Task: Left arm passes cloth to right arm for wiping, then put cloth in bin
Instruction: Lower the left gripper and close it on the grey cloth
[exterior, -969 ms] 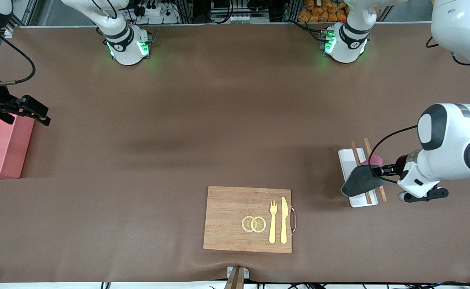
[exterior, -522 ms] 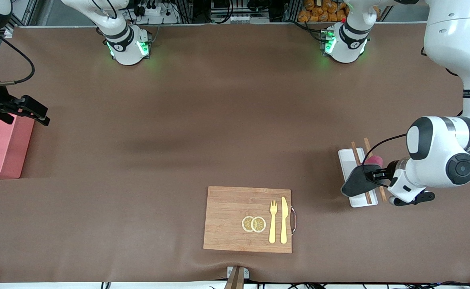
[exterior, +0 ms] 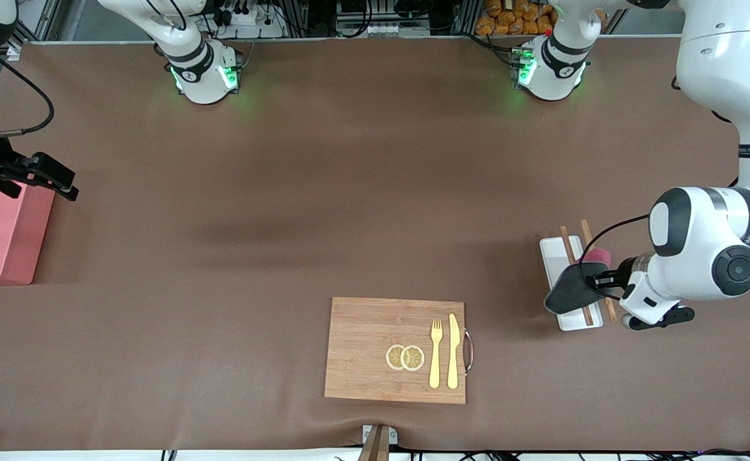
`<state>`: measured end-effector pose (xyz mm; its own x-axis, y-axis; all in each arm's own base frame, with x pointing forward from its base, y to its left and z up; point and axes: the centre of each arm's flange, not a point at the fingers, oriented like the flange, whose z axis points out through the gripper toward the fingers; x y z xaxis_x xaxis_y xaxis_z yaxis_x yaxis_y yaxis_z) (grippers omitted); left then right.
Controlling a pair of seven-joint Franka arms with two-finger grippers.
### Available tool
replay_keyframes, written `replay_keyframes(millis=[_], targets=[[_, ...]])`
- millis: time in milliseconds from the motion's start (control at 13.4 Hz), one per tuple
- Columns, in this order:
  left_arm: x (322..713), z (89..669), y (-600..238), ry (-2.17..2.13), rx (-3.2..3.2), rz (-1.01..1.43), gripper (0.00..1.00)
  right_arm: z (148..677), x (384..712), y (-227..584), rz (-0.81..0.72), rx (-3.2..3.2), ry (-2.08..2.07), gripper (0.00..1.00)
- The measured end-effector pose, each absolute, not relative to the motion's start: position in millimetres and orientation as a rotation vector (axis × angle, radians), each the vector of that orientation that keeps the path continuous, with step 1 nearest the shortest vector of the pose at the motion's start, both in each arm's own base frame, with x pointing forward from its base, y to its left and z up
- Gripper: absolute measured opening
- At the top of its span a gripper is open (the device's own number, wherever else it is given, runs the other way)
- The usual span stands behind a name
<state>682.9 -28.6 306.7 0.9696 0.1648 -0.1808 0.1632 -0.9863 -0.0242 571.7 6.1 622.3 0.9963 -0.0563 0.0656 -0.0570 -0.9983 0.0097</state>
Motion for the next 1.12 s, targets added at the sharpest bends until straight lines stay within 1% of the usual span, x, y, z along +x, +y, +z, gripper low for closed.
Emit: replay_keyframes(millis=[75, 149, 224, 298, 373, 447, 522, 671, 745, 820, 894, 969, 1043, 1118], targets=[[682.9, 306.7, -29.0, -0.258, -3.109, 0.287, 0.54, 622.1, 571.8, 5.8, 0.102, 3.127, -0.090, 1.00], [682.9, 306.7, -29.4, -0.258, -3.109, 0.286, 0.49, 622.0, 571.8, 5.7, 0.101, 3.127, -0.090, 1.00], [682.9, 306.8, -29.9, -0.261, -3.108, 0.286, 0.49, 622.0, 571.8, 5.4, 0.101, 3.127, -0.091, 1.00], [683.0, 306.9, -30.6, -0.265, -3.108, 0.286, 0.44, 621.8, 571.9, 4.5, 0.101, 3.127, -0.093, 1.00], [683.1, 307.1, -31.2, -0.269, -3.107, 0.285, 0.44, 621.6, 572.1, 3.0, 0.100, 3.127, -0.097, 1.00], [683.2, 307.4, -31.6, -0.272, -3.107, 0.284, 0.39, 621.3, 572.2, 1.4, 0.099, 3.127, -0.102, 1.00], [683.3, 307.5, -31.6, -0.274, -3.106, 0.283, 0.39, 621.0, 572.3, -0.3, 0.099, 3.126, -0.106, 1.00], [683.6, 308.2, -30.9, -0.277, -3.106, 0.281, 0.30, 620.6, 572.6, -2.4, 0.097, 3.126, -0.111, 1.00], [683.7, 308.3, -30.7, -0.278, -3.106, 0.280, 0.30, 620.5, 572.6, -2.8, 0.097, 3.126, -0.113, 1.00], [683.9, 308.7, -30.4, -0.279, -3.106, 0.279, 0.26, 620.3, 572.7, -2.9, 0.097, 3.126, -0.113, 1.00], [684.0, 308.8, -30.4, -0.279, -3.106, 0.279, 0.26, 620.2, 572.8, -2.9, 0.096, 3.126, -0.113, 1.00], [684.3, 309.5, -30.0, -0.280, -3.106, 0.277, 0.21, 619.9, 572.9, -3.0, 0.096, 3.126, -0.113, 1.00], [684.6, 310.0, -29.8, -0.281, -3.106, 0.275, 0.21, 619.7, 573.0, -3.0, 0.095, 3.126, -0.113, 1.00], [685.3, 312.4, -28.6, -0.282, -3.105, 0.268, 0.14, 619.4, 573.1, -3.0, 0.094, 3.126, -0.113, 1.00]])
